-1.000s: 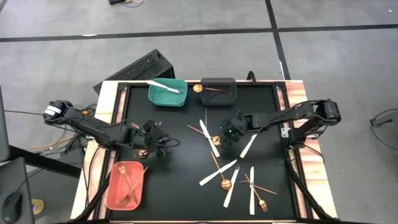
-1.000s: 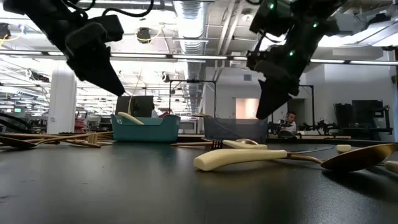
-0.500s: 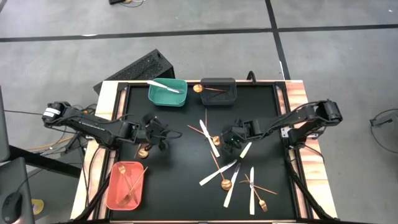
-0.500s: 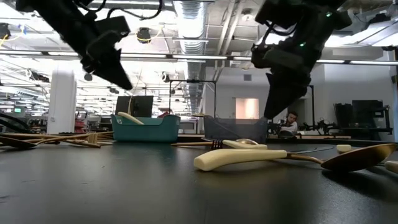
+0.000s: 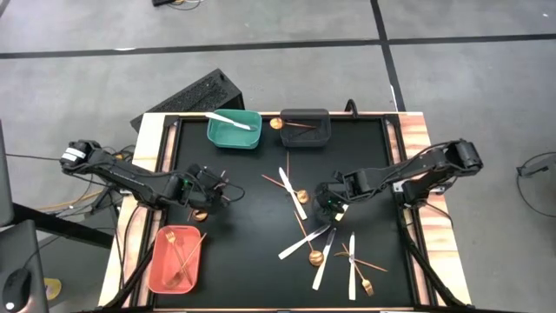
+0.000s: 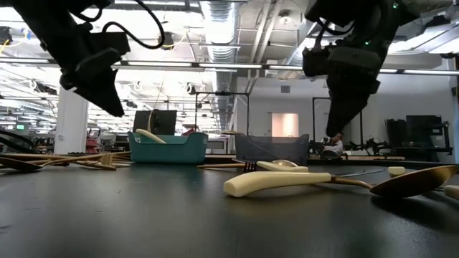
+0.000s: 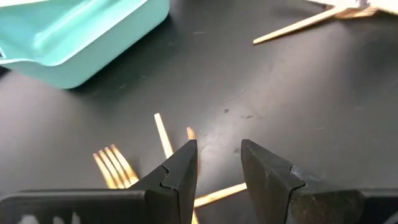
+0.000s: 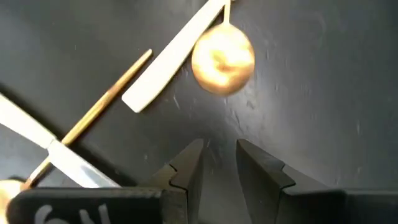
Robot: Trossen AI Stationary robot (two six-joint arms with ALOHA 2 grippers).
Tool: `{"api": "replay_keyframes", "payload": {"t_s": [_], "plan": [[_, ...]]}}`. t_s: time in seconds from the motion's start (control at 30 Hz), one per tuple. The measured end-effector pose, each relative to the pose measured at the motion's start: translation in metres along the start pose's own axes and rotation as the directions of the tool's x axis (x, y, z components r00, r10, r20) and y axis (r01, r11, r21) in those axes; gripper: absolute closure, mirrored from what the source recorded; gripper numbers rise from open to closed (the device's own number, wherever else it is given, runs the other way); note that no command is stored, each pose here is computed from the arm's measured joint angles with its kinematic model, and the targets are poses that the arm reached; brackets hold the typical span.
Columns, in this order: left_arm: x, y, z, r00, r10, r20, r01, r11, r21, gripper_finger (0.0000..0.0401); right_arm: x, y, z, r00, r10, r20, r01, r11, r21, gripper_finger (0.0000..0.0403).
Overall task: Sort silverware by color (type)
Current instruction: Put the silver knife into the light blue bin
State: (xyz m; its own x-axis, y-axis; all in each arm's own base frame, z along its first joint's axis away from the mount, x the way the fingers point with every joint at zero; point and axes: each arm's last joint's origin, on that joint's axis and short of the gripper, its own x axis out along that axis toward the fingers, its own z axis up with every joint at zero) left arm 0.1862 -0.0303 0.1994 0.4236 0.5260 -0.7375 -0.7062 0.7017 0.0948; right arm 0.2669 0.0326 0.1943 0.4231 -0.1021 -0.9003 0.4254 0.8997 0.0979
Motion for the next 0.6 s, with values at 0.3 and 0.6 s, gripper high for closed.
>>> {"api": "replay_keyframes", "payload": {"t_s": [0.3,0.6], "plan": [[0.0,-0.003,0.003,0.999,-0.017,0.037,0.016,1.0,0.022,0.0289,-0.003,-0.005,-0.016,0.987,-0.057,-0.152,0.06,0.998,0.019,0.028],[0.001,-0.003,0.002,0.999,-0.004,0.038,0.003,1.0,0.021,0.0289,-0.012,0.002,-0.045,0.931,-0.133,-0.341,0.15,0.988,0.025,0.028]]}}
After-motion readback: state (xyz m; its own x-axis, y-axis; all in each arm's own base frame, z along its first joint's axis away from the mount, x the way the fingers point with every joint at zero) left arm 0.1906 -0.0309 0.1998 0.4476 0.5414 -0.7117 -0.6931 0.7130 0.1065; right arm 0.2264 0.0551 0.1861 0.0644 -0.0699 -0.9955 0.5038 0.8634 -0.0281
